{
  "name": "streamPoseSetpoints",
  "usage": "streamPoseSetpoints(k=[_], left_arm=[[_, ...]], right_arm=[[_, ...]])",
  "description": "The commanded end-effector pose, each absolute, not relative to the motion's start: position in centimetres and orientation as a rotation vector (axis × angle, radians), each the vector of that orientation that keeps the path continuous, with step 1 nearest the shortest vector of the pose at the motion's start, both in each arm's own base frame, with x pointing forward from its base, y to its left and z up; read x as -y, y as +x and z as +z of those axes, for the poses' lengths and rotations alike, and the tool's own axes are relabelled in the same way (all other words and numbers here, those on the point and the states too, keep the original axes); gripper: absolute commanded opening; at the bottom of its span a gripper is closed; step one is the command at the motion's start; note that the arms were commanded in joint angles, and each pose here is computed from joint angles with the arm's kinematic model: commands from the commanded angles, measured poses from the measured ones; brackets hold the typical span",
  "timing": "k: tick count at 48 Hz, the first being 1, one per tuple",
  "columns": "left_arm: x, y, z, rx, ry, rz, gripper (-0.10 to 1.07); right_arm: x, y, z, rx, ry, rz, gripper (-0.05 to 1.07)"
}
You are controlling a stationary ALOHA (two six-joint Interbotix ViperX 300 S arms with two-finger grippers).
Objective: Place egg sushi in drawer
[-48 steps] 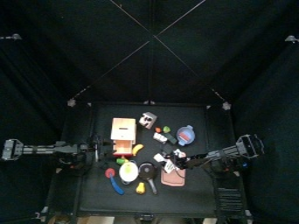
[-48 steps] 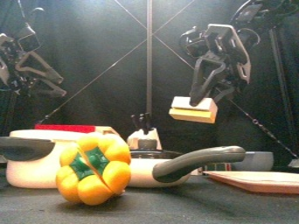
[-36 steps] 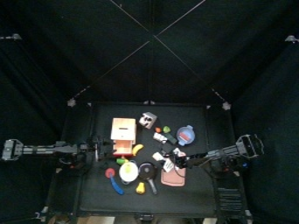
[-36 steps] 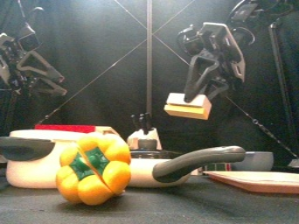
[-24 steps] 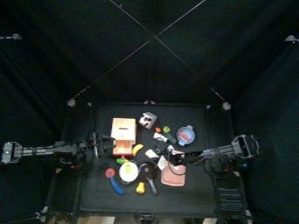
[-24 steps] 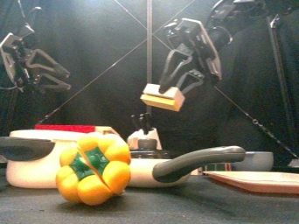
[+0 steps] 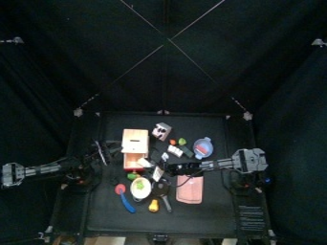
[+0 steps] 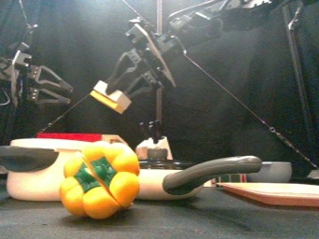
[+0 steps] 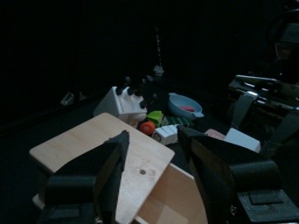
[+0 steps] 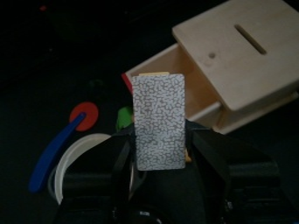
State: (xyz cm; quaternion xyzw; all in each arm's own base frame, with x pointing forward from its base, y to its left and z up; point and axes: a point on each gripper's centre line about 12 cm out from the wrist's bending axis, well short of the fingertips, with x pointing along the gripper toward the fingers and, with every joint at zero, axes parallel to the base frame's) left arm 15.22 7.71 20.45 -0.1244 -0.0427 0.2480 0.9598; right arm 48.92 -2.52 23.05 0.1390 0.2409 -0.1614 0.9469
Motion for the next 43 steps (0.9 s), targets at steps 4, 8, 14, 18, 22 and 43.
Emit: streamPoseSetpoints(k=[4,8,14,18,22,43], left_arm=[[-7.8,15.4,20.9,0.1,-0.25,0.501,0.86],[-7.8,15.3,20.8,0.1,-0.25,0.502,0.86],[-7.7,15.3,20.8,0.098,-0.25,0.501,0.86],[-7.7,15.3,20.7,0.095,-0.25,0.501,0.86],[-7.7,15.3,20.7,0.092,-0.251,0.501,0.86],[-7.7,15.3,20.5,0.082,-0.254,0.501,0.86]], right_arm=[[3.8,51.4,25.1,-0.416,0.253,-0.329,0.64],[4.2,52.4,24.4,-0.417,0.231,-0.334,0.64],[5.0,53.3,24.3,-0.407,0.221,-0.345,0.64],[5.7,53.7,24.0,-0.407,0.224,-0.357,0.64],[5.9,53.9,23.4,-0.415,0.224,-0.361,0.64],[5.8,54.7,21.1,-0.451,0.224,-0.354,0.65]])
